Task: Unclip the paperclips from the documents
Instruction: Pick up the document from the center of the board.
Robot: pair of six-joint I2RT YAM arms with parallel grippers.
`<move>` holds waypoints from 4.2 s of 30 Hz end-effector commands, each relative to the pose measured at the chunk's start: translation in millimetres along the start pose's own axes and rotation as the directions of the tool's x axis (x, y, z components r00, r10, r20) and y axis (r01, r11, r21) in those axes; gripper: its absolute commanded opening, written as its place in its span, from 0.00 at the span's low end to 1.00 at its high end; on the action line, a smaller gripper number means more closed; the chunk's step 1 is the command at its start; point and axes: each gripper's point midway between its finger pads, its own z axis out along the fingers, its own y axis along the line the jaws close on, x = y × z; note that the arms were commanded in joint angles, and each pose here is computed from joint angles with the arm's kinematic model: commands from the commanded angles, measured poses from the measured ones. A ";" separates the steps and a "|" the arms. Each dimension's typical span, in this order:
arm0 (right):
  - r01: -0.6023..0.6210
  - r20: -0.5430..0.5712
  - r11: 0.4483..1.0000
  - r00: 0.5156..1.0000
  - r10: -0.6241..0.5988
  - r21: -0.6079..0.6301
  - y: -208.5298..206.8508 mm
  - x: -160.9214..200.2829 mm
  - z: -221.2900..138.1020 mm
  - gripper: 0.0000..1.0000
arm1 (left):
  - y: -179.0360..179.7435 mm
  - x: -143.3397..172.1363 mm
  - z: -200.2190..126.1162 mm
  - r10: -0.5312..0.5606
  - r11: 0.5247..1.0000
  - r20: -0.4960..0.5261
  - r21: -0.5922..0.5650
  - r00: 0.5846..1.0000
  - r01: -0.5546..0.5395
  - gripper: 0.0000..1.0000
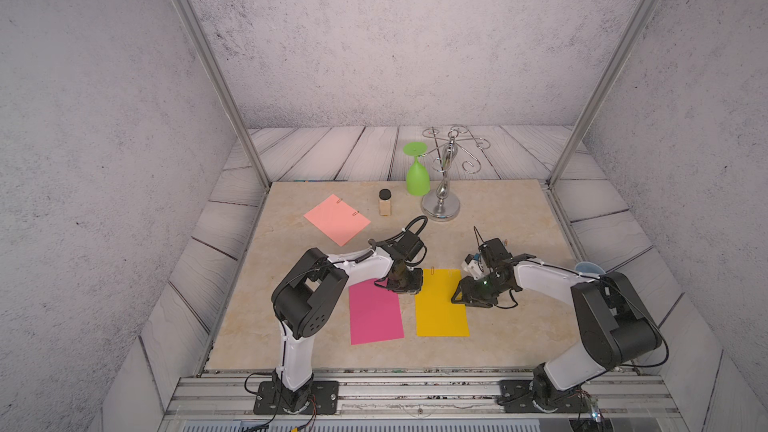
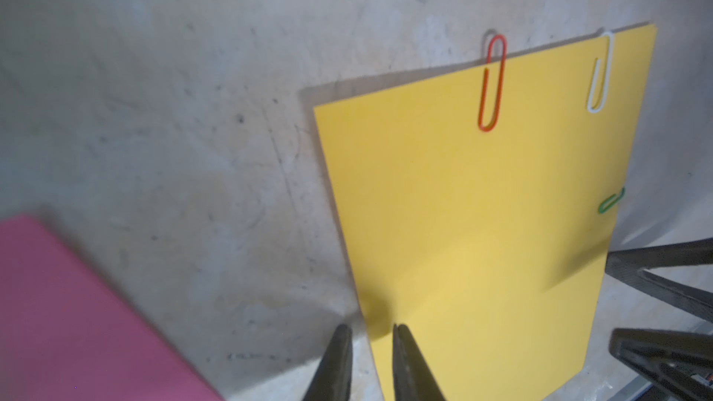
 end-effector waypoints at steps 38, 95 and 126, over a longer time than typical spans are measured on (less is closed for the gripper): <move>-0.030 -0.061 0.994 0.997 0.036 0.100 -22.1 12.8 15.4 0.52 | 5.4 8.5 14.8 -0.023 0.999 -0.052 -0.035 0.998 0.021 0.16; 0.052 0.021 0.983 0.999 -0.049 -0.174 63.5 -19.3 -3.4 0.38 | -9.9 -7.0 -18.3 0.016 1.000 0.030 0.021 0.999 -0.017 0.13; 0.167 0.215 0.834 0.975 -0.060 -0.526 128.2 -41.1 -95.3 0.36 | -71.4 -72.7 -145.0 -0.099 0.781 0.405 0.597 0.909 -0.182 0.62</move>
